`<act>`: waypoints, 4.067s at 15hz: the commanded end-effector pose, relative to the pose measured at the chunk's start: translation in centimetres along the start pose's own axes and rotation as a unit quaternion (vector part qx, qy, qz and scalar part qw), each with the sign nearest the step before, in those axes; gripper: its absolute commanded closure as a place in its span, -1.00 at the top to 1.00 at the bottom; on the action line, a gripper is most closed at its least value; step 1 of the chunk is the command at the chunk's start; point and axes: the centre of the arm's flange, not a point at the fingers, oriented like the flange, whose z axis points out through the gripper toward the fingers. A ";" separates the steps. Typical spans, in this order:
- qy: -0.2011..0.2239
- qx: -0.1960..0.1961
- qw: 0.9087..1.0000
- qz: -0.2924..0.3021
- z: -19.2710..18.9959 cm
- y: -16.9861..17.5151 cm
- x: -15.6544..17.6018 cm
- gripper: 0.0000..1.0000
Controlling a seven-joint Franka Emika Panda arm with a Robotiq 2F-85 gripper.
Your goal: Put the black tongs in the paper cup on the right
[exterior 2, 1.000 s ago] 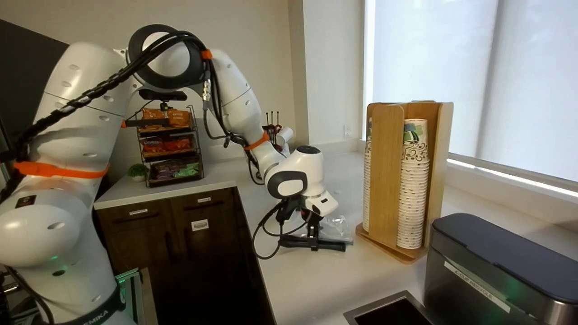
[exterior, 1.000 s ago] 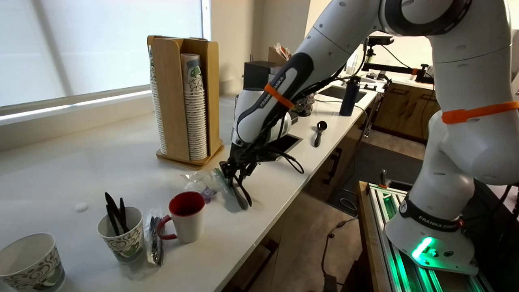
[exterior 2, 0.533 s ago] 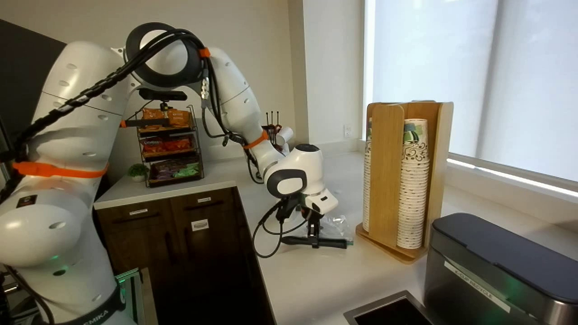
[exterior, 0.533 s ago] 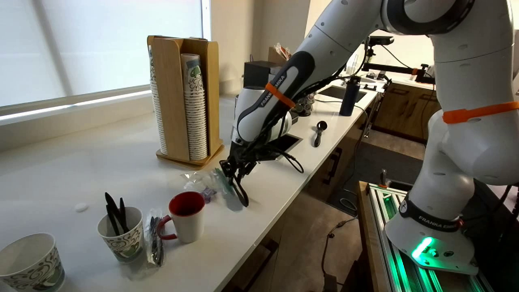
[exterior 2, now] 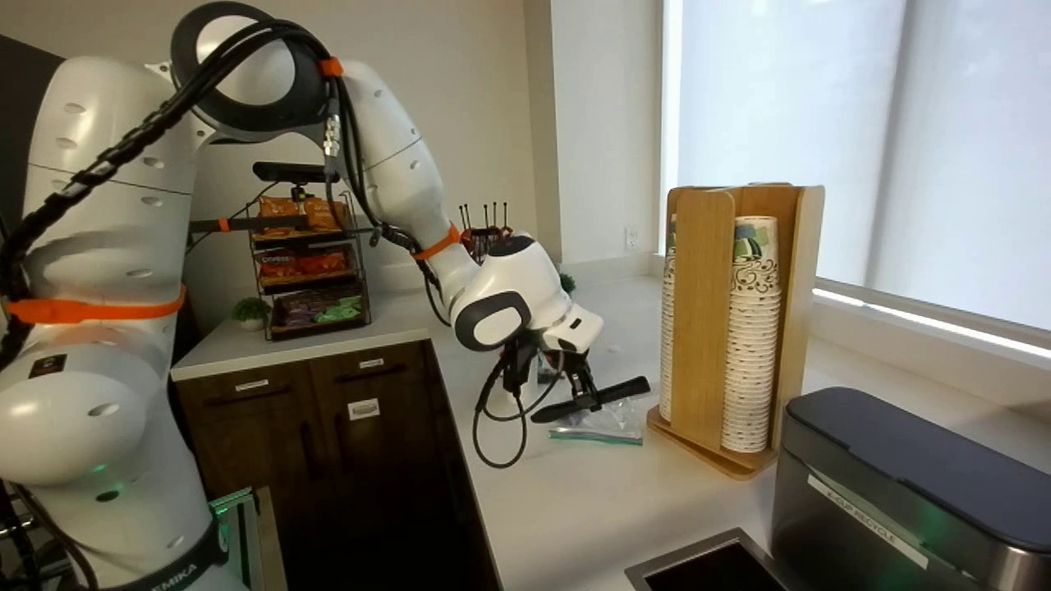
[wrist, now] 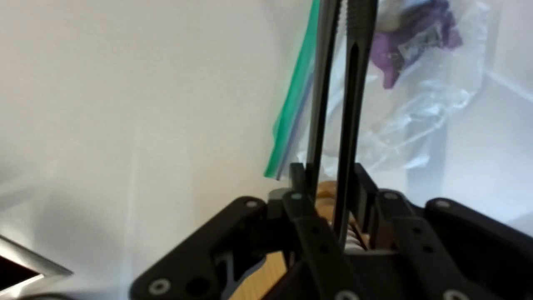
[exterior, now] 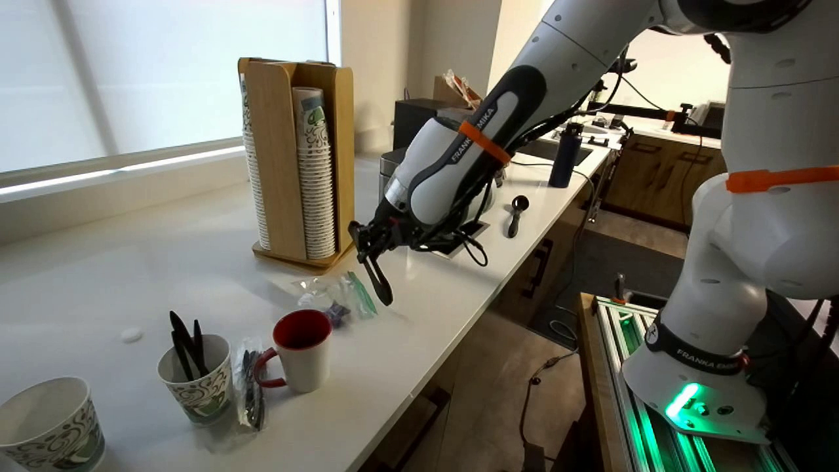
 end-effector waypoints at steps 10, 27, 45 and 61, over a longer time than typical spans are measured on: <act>0.193 0.068 0.971 -0.126 -3.7 -10.1 0.9 -0.86; 0.297 0.167 0.865 -0.367 -7.6 -24.8 -3.6 -0.86; 0.282 0.212 0.819 -0.452 -3.4 -32.3 -9.4 -0.86; 0.243 0.205 0.828 -0.461 2.2 -33.4 -14.1 -0.86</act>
